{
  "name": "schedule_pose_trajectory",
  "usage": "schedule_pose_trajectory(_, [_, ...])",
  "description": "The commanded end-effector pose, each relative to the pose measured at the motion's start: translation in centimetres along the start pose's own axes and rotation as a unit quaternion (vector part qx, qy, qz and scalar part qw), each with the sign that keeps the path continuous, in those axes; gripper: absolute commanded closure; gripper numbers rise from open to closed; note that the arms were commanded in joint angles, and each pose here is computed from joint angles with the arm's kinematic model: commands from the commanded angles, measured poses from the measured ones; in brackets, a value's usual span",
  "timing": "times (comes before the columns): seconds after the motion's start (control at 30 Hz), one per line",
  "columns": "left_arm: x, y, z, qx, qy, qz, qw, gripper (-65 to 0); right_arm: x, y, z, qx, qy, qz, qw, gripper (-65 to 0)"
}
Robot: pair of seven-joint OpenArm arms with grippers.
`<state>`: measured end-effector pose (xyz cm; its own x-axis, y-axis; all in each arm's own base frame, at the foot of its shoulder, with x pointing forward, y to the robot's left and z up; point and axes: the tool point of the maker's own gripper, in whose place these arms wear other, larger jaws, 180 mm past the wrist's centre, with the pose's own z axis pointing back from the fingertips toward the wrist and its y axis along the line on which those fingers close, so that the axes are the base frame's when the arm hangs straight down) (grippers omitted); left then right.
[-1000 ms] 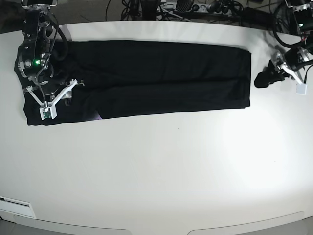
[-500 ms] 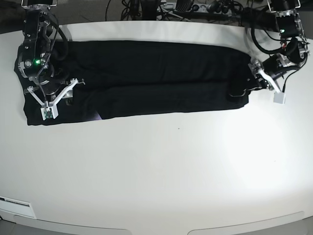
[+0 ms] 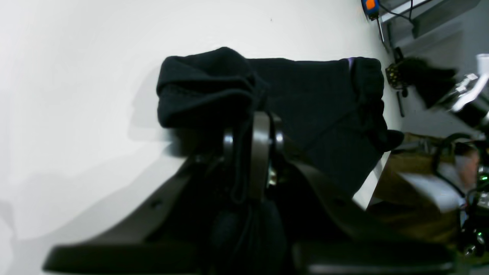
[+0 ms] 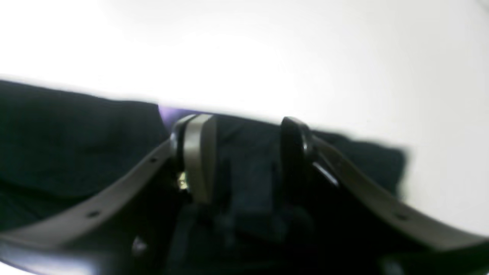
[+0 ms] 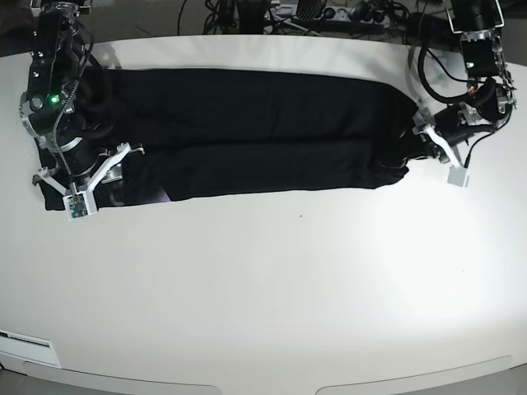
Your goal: Fold the T-shirt properly
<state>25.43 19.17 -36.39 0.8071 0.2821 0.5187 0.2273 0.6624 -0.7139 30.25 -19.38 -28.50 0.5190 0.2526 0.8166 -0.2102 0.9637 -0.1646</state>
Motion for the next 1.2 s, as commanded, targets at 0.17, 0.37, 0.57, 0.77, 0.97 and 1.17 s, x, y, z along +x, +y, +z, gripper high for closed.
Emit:
schedule_pose_trajectory(0.17, [0.5,2.1,2.5,0.049,0.035,-0.026,0.998,0.0,1.2,-0.2,1.2,0.005,-0.019,0.032,0.9993,0.0])
schedule_pose_trajectory(0.37, [2.7,3.2,4.9,0.082,0.036,-0.057,0.994,0.0,-2.2,2.0,1.5,0.063,0.016,0.031,0.9974,0.0])
schedule_pose_trajectory(0.57, [4.9,3.9,7.0,0.109,0.037,-0.085,0.990,0.0,-2.8,1.0,1.0,0.038,0.018,0.053,0.9977,0.0])
schedule_pose_trajectory(0.77, [6.8,4.3,9.0,0.135,0.040,-0.111,0.984,0.0,-2.9,0.8,1.0,0.033,0.022,0.045,0.9982,0.0])
schedule_pose_trajectory(0.97, [7.4,3.9,9.2,0.128,0.038,-0.113,0.985,0.0,-3.9,2.1,1.4,0.058,0.030,0.026,0.9975,0.0])
schedule_pose_trajectory(1.17, [7.5,2.5,8.9,0.088,0.029,-0.116,0.989,0.0,-5.5,2.6,1.3,0.067,0.036,0.019,0.9969,0.0])
